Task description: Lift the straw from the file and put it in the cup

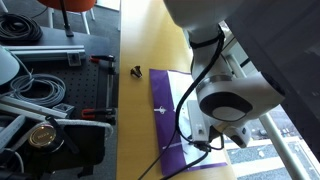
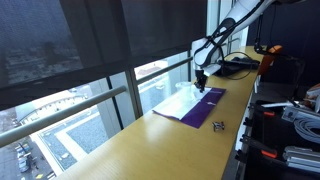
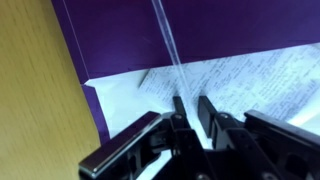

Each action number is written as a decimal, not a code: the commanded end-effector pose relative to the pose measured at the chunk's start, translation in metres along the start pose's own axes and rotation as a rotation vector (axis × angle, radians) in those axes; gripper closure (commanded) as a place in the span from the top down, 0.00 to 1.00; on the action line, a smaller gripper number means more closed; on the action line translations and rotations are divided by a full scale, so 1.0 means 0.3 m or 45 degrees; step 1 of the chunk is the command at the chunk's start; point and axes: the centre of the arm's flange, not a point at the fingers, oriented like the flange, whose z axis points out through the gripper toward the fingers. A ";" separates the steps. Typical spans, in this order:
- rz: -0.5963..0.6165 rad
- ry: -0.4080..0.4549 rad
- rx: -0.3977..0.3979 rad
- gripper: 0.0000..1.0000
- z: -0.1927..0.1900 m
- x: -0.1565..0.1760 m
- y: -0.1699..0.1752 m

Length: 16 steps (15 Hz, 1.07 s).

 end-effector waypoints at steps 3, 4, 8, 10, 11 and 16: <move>-0.018 0.016 -0.001 0.00 -0.030 -0.012 -0.034; -0.024 0.032 -0.007 0.00 -0.045 -0.023 -0.044; -0.043 0.273 -0.140 0.00 -0.170 -0.114 -0.105; -0.034 0.425 -0.194 0.00 -0.263 -0.156 -0.128; -0.002 0.499 -0.213 0.00 -0.327 -0.177 -0.140; 0.220 0.833 -0.244 0.00 -0.623 -0.288 -0.199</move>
